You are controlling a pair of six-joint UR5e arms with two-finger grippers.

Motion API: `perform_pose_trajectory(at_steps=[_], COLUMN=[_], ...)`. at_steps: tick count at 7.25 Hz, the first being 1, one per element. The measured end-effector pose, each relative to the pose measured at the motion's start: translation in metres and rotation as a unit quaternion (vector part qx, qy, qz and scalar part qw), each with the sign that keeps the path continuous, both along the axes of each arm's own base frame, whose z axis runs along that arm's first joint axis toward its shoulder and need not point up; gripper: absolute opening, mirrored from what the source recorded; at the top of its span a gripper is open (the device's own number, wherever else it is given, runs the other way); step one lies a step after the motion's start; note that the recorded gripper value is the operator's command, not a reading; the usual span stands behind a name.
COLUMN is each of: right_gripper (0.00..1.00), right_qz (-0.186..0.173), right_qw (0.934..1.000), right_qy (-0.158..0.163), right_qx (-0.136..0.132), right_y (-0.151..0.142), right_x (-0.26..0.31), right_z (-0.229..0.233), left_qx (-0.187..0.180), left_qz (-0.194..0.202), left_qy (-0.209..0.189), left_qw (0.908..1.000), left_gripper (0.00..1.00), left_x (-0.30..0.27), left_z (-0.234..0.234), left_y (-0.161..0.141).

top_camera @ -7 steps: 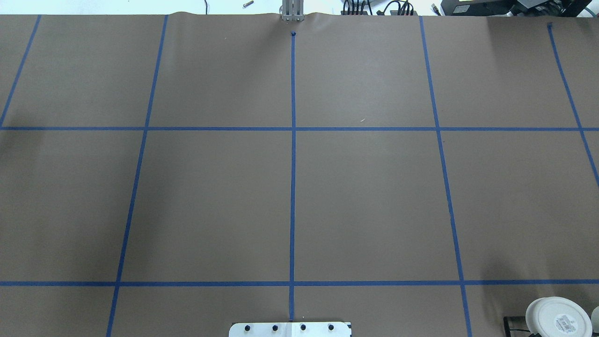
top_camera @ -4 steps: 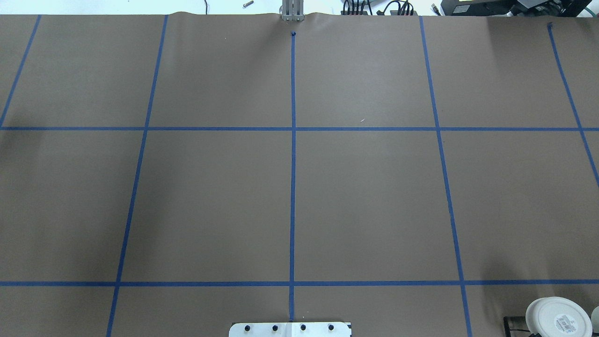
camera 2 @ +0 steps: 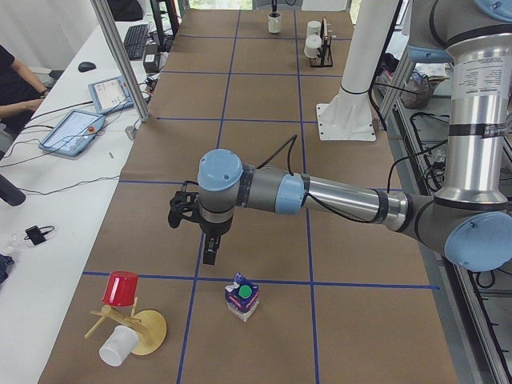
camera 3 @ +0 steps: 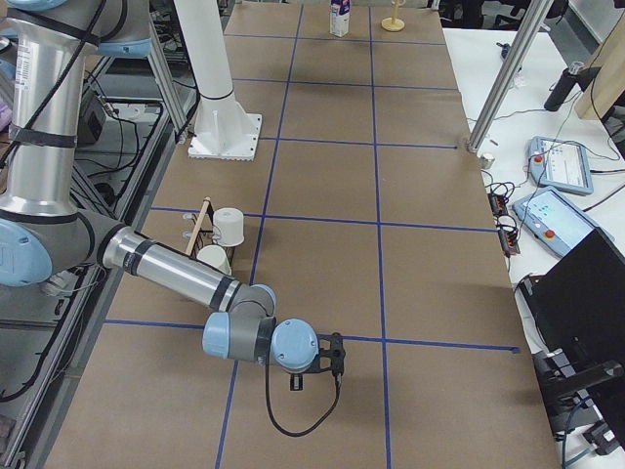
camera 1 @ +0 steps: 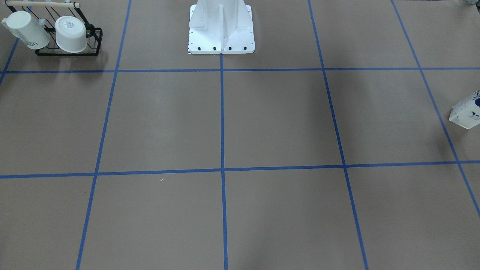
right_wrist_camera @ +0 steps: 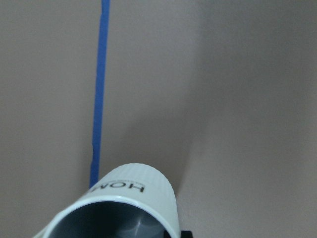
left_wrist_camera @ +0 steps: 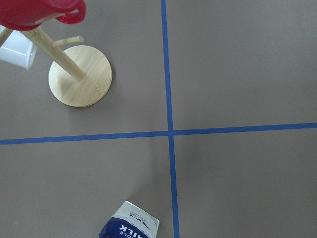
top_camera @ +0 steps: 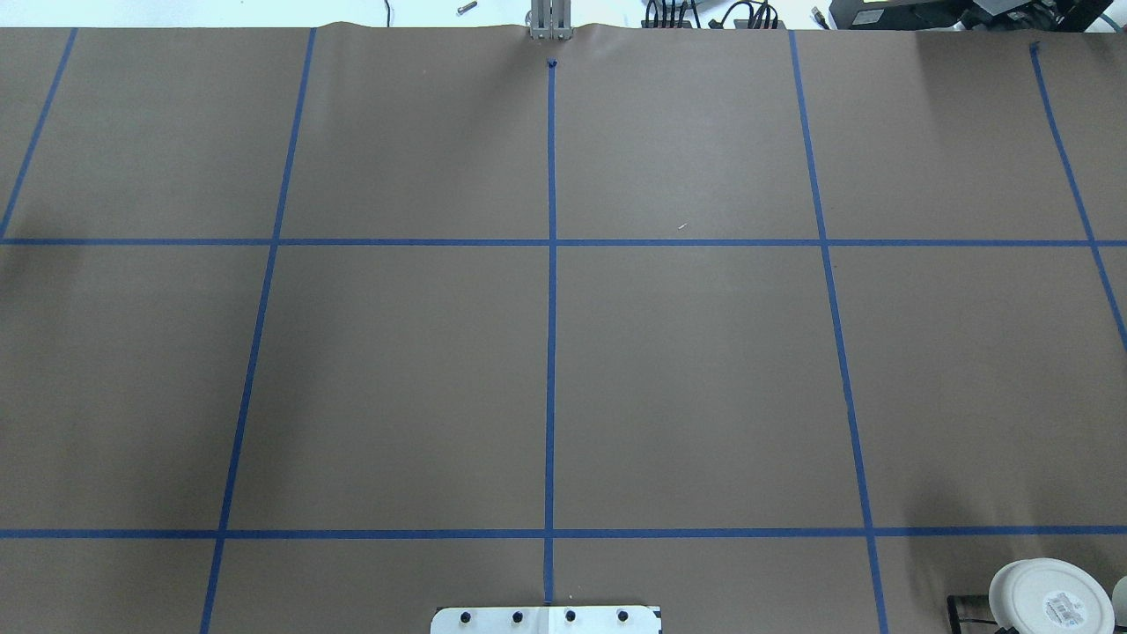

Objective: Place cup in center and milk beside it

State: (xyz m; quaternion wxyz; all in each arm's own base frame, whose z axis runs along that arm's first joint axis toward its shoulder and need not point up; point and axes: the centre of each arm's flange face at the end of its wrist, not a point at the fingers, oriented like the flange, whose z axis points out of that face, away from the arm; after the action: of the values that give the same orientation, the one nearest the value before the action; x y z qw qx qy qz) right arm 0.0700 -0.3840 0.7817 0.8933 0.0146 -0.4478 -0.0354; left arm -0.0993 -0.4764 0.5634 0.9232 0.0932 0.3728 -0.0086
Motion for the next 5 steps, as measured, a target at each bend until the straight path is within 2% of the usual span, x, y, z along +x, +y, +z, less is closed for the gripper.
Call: perform_pose_trajectory(at_steps=[1, 3, 5], right_gripper=[0.00, 0.00, 0.00], right_qz=[0.006, 0.014, -0.014], right_qw=[0.9999, 0.9992, 0.9973], right_qy=[-0.009, -0.030, -0.031], right_qx=[0.010, 0.024, 0.066], right_y=[-0.032, -0.130, -0.224], right_x=[0.001, 0.000, -0.038], right_z=[-0.022, -0.103, -0.209], left_qx=[-0.001, 0.000, -0.002], left_qz=[0.000, 0.000, 0.001], left_qy=[0.000, 0.001, 0.001], left_qw=[1.0000, 1.0000, 1.0000], left_gripper=[0.98, 0.98, 0.98], left_x=[0.000, 0.000, 0.001], left_z=[0.001, 0.000, 0.001], left_y=[0.001, 0.001, 0.001])
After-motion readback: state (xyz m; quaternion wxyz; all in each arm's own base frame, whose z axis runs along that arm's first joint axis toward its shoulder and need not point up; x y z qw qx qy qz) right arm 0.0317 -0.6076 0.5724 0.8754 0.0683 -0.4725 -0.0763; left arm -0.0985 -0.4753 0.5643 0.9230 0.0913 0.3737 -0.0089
